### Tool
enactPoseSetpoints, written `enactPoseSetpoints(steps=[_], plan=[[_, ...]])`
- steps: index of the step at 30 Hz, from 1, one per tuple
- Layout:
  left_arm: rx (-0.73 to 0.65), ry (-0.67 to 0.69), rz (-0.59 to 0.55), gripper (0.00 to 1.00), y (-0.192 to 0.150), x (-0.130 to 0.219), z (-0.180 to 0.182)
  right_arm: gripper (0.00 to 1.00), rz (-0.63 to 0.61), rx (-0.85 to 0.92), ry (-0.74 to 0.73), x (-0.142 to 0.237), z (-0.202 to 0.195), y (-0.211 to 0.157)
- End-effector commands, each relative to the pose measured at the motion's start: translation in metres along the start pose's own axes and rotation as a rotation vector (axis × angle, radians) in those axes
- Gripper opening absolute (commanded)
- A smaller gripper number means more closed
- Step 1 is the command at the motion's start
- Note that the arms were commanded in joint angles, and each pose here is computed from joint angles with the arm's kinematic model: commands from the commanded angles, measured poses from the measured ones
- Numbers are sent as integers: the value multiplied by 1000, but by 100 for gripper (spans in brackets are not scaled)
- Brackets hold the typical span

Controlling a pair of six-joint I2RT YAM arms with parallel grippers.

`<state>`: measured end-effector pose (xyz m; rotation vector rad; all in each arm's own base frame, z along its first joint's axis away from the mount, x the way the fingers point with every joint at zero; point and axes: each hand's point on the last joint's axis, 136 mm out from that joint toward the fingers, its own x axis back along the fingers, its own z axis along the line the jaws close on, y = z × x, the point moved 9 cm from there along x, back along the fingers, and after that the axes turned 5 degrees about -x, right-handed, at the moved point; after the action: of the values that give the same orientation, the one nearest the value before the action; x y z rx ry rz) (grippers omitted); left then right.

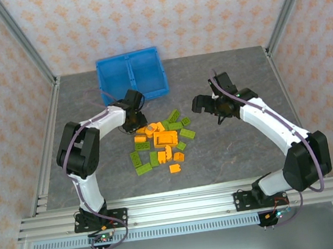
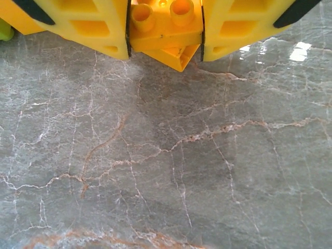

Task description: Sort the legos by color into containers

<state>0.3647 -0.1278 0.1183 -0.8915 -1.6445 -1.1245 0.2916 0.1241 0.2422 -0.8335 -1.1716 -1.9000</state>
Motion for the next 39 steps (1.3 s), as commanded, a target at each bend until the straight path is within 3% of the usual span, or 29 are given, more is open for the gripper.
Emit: enactPoseSetpoints(steps=[1, 10, 17, 27, 34, 39], plan=[[-27, 45, -34, 26, 2, 19, 4, 99, -21, -12, -19, 4, 3, 4], [-71, 84, -269, 24, 36, 90, -1, 99, -26, -26, -10, 5, 3, 4], [-47, 187, -508, 24, 111, 126, -3, 99, -36, -36, 16, 9, 5, 4], [64, 170, -513, 25, 211, 67, -1, 99, -44, -56, 49, 19, 1, -4], [67, 147, -473, 31, 228, 40, 0, 99, -62, -58, 38, 29, -3, -8], [57, 164, -473, 40, 228, 46, 1, 99, -62, -66, 52, 31, -1, -7]])
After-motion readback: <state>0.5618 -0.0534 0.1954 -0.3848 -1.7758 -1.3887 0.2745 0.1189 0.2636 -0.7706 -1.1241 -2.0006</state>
